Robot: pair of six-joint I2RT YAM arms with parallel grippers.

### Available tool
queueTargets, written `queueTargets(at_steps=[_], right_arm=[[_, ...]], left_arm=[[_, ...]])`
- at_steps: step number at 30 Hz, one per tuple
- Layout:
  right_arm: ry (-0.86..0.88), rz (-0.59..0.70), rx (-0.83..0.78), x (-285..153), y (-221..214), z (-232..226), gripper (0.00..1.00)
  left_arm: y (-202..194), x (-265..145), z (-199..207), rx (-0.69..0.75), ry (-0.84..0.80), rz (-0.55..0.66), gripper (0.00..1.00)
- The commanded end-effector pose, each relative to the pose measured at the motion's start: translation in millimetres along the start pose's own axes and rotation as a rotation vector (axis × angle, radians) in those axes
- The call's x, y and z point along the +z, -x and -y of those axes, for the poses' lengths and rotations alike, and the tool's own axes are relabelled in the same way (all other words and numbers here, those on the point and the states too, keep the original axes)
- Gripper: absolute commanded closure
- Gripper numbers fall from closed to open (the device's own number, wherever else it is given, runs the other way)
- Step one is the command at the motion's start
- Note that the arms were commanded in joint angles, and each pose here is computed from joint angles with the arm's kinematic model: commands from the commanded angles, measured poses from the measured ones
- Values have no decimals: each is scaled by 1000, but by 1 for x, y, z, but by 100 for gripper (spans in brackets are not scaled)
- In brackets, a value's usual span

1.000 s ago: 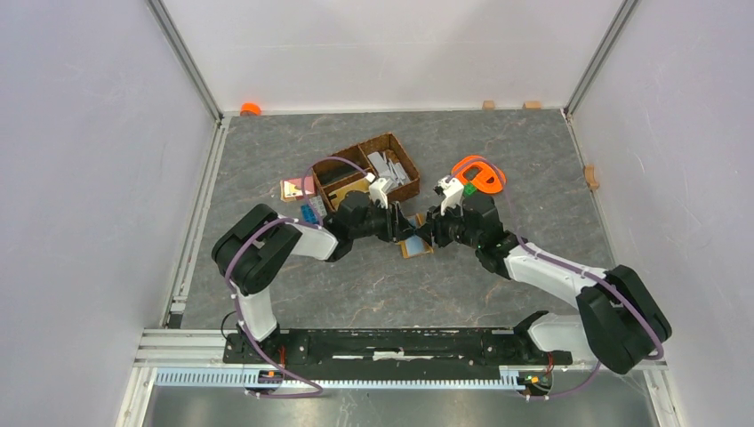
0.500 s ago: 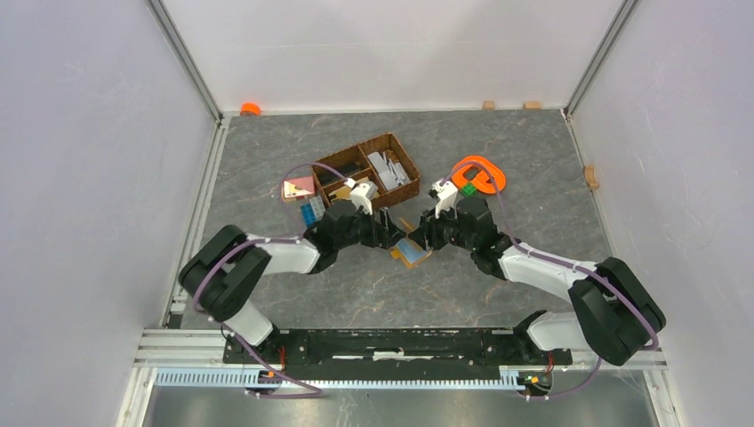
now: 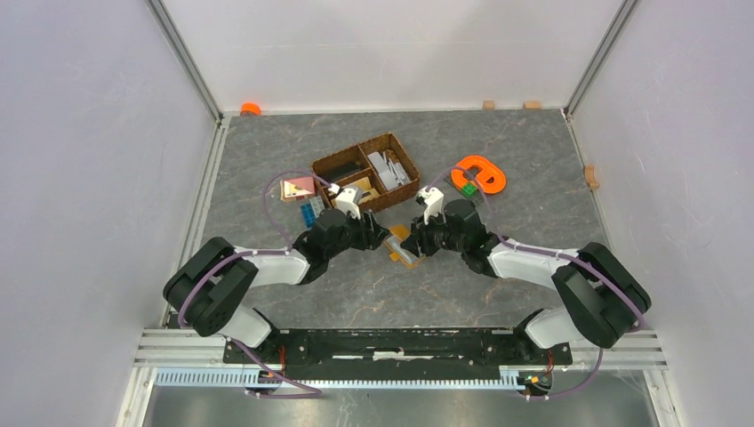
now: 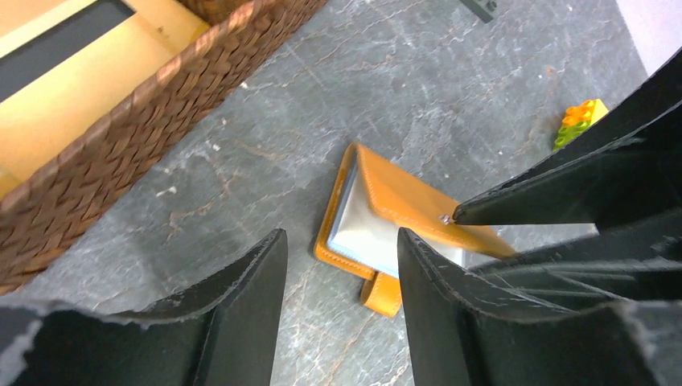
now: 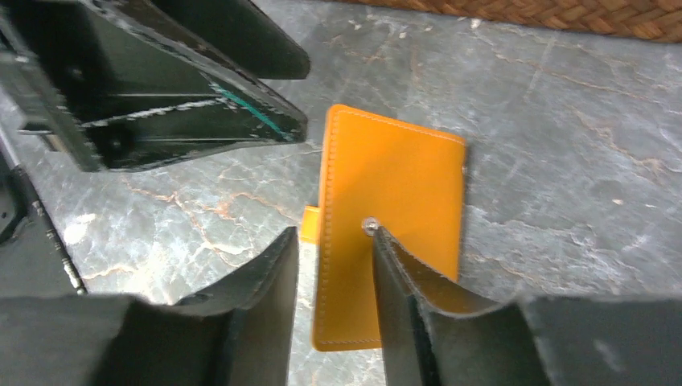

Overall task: Take the credit cards out of the card holder
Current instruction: Close the card holder at the center of the board.

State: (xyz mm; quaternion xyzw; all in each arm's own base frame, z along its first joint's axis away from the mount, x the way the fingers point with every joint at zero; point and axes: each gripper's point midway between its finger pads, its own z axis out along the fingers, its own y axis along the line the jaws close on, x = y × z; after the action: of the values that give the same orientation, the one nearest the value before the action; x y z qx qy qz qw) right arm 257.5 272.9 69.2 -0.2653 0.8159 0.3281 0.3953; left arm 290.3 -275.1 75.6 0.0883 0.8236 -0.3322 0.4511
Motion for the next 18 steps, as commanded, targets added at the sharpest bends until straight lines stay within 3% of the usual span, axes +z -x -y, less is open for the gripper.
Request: queueTargets(at_steps=[1,8,10,14,18], right_arm=[[120,2,-83,4,15,-32,50],[135,64,-111,-8,25,-47,51],[93,70,-103,-7,27,-40,61],[-54,37,-83,1,24,-12,92],[-77,-33,-90,13,12,-4,95]], left_arm=[[21,-8,-1,41,3,110,41],[22,-9,-1,38,-3,120,42],[22,-9,-1,38,-3,120,42],[22,-9,-1,38,-3,121,43],[21,-10,-1,37,-5,124,44]])
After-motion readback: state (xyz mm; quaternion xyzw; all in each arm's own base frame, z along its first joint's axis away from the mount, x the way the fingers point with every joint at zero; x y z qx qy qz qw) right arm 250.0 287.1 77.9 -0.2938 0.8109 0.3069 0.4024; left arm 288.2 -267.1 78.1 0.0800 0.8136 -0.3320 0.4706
